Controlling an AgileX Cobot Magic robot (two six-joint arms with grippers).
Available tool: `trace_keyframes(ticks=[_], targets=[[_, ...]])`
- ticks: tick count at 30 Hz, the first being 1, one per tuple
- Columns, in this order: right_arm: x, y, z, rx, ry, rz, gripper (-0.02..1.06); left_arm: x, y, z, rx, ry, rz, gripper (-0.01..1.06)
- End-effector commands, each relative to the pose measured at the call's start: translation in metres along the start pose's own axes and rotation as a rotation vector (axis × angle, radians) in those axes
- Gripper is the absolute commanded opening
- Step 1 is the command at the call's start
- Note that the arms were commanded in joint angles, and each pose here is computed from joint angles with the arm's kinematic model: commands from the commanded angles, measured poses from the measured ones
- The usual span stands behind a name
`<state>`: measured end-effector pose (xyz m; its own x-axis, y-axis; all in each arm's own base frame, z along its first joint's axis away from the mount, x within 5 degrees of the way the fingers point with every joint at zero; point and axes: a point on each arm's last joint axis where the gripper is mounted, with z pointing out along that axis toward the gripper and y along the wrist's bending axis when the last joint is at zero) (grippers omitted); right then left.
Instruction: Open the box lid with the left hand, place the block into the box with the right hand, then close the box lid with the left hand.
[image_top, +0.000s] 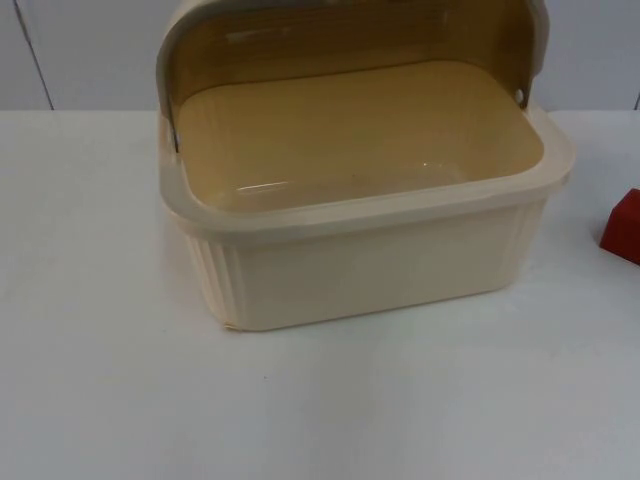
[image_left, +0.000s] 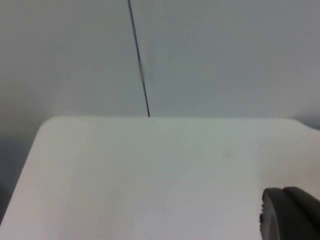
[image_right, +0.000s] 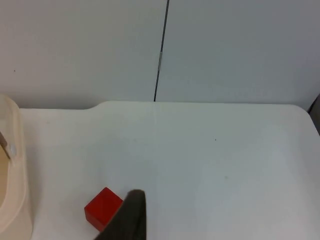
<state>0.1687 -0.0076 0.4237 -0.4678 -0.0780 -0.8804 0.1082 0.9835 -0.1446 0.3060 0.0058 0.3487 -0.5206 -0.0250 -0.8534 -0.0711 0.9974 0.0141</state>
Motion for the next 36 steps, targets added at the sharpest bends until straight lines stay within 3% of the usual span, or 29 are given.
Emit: trace_keyframes(ticks=[1, 4, 5, 6, 10, 18, 22, 27, 31, 36], targets=[[-0.001, 0.000, -0.001, -0.003, -0.017, 0.005, 1.04, 0.004, -0.002, 0.002, 0.008, 0.034, -0.024, 0.05], [-0.001, 0.000, -0.001, -0.005, -0.017, 0.006, 1.04, 0.006, -0.003, 0.002, 0.022, 0.062, -0.062, 0.26], [-0.001, 0.000, -0.001, -0.005, -0.017, 0.006, 1.04, 0.006, -0.003, 0.002, 0.022, 0.062, -0.062, 0.26], [-0.001, 0.000, -0.001, -0.005, -0.017, 0.006, 1.04, 0.007, -0.004, 0.002, 0.024, 0.070, -0.068, 0.36], [-0.001, 0.001, -0.001, -0.013, -0.015, 0.015, 1.04, 0.007, -0.005, 0.002, 0.025, 0.073, -0.060, 1.04], [-0.001, 0.002, -0.001, -0.018, -0.014, 0.019, 1.04, 0.007, -0.004, 0.000, 0.023, 0.073, 0.001, 1.05], [-0.001, 0.002, -0.001, -0.018, -0.014, 0.019, 1.04, 0.007, -0.007, -0.004, 0.058, 0.075, 0.009, 1.05], [-0.002, 0.002, -0.001, -0.021, -0.030, 0.020, 1.04, 0.008, -0.019, -0.006, 0.194, 0.083, 0.020, 1.05], [-0.003, 0.004, 0.009, -0.023, -0.011, 0.013, 1.04, 0.007, -0.024, -0.009, 0.245, 0.078, 0.036, 1.05], [-0.004, 0.012, 0.038, -0.032, 0.036, -0.007, 1.04, 0.006, -0.025, -0.011, 0.253, 0.065, 0.014, 1.05]])
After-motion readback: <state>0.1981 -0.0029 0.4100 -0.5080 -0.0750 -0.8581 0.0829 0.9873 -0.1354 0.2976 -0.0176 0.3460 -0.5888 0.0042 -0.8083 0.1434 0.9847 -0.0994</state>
